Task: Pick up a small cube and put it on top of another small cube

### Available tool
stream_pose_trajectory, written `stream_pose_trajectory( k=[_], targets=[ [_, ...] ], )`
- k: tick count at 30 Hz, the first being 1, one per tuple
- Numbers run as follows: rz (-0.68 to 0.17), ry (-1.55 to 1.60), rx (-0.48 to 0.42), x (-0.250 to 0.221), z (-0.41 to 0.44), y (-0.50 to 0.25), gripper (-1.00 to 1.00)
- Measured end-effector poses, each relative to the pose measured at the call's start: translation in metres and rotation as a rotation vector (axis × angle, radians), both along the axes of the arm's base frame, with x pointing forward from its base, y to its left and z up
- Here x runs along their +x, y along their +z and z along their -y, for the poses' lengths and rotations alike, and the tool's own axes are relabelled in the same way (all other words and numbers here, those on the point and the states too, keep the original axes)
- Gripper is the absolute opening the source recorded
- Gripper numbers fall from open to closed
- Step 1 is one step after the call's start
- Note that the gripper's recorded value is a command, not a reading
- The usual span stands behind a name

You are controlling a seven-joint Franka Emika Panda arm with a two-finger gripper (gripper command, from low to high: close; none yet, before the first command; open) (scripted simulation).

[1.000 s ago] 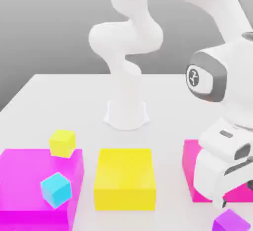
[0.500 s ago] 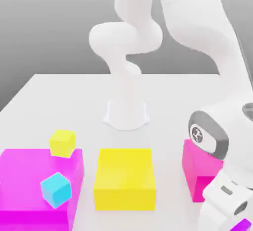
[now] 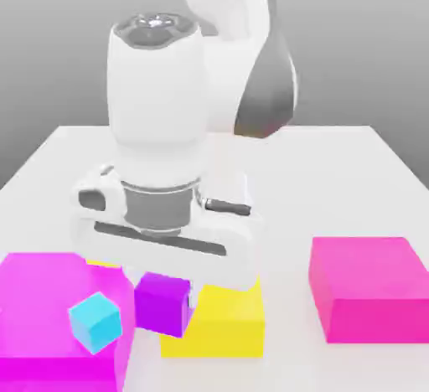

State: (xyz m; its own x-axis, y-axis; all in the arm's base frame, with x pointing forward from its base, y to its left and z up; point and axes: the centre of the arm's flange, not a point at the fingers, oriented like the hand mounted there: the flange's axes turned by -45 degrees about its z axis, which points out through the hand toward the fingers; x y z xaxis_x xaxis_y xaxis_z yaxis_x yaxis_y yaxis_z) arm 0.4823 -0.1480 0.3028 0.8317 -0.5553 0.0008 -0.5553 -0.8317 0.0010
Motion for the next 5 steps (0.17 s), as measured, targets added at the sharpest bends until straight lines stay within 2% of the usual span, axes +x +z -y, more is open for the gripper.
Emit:
stream_pose_trajectory(
  k=[1,2,5],
  targets=[
    [0.001,-0.027,0.002,-0.003,0.004,-0.012,-1.00],
    [0.001,-0.039,0.003,-0.005,0.005,-0.023,1.00],
    [0.001,-0.039,0.003,-0.005,0.005,-0.023,1.00]
  ],
)
